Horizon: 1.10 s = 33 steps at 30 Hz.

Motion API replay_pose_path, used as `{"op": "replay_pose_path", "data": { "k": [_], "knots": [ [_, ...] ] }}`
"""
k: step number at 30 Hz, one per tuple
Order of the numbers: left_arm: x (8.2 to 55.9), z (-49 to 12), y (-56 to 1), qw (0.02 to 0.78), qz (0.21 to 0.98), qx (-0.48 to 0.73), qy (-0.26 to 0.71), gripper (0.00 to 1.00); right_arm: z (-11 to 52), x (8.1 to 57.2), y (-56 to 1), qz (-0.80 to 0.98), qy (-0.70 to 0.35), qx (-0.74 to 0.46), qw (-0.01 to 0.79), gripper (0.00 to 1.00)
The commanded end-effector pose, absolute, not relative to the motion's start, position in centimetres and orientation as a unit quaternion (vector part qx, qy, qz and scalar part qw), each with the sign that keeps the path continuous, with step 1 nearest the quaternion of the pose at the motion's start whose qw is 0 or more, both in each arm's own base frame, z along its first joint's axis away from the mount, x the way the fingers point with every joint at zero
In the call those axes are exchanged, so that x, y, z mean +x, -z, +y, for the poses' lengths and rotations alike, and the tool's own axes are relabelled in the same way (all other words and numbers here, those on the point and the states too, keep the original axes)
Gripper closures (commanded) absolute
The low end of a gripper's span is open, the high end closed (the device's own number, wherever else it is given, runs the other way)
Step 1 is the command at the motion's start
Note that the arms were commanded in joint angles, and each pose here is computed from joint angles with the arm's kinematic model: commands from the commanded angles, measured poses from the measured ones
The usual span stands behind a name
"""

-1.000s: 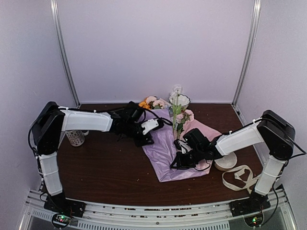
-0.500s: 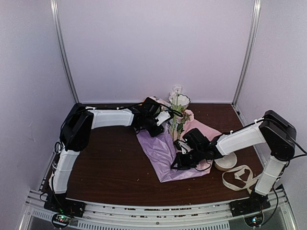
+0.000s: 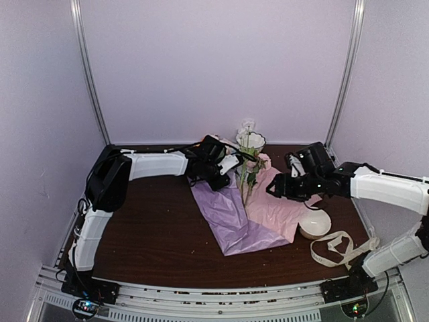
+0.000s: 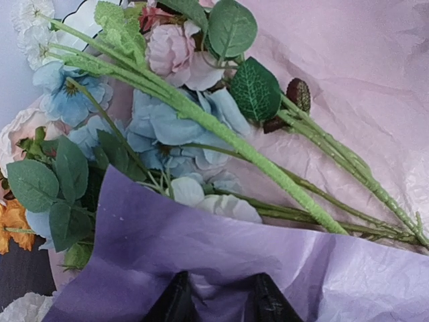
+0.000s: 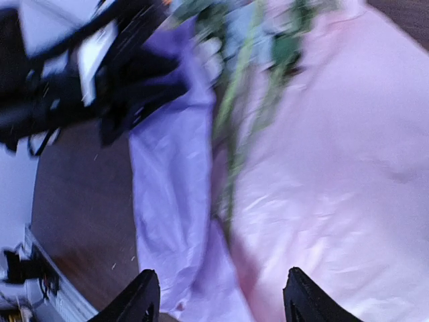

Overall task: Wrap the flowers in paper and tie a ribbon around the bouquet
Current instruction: Pick up the two-thirds-folded wrapping paper from the center of the board.

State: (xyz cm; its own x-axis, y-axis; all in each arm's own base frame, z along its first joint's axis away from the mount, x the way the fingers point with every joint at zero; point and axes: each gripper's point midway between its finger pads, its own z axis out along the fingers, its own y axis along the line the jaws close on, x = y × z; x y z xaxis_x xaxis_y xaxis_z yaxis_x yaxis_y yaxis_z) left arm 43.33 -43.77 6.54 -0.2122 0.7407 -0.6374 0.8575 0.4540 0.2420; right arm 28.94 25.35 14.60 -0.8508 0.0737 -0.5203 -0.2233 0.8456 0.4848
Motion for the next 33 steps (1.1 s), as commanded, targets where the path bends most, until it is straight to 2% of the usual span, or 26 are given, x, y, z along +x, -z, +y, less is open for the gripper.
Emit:
{"op": "replay_pose_path", "data": {
  "k": [1, 6, 13, 17, 26, 33],
  "knots": [
    [42.7, -44.1, -4.4, 0.33, 0.782, 0.519, 0.1, 0.66, 14.6, 29.2, -11.0, 0.946, -0.153, 0.087, 0.271, 0.33],
    [42.7, -44.2, -4.4, 0.332, 0.779, 0.521, 0.103, 0.67, 8.5, 28.7, -7.6, 0.936, -0.148, 0.23, 0.222, 0.32],
    [42.7, -44.3, -4.3, 0.334, 0.776, 0.525, 0.103, 0.69, 6.6, 29.8, -5.8, 0.89, -0.204, 0.338, 0.227, 0.31],
    [42.7, -44.3, -4.3, 0.335, 0.774, 0.527, 0.104, 0.7, 6.1, 31.5, -6.4, 0.883, -0.2, 0.346, 0.245, 0.3],
    [42.7, -44.4, -4.3, 0.336, 0.773, 0.529, 0.103, 0.71, 8.0, 32.1, -3.7, 0.877, -0.25, 0.356, 0.202, 0.29],
    [42.7, -44.4, -4.3, 0.336, 0.773, 0.528, 0.103, 0.72, 9.2, 34.5, -5.4, 0.861, -0.299, 0.338, 0.234, 0.39]
  ]
}}
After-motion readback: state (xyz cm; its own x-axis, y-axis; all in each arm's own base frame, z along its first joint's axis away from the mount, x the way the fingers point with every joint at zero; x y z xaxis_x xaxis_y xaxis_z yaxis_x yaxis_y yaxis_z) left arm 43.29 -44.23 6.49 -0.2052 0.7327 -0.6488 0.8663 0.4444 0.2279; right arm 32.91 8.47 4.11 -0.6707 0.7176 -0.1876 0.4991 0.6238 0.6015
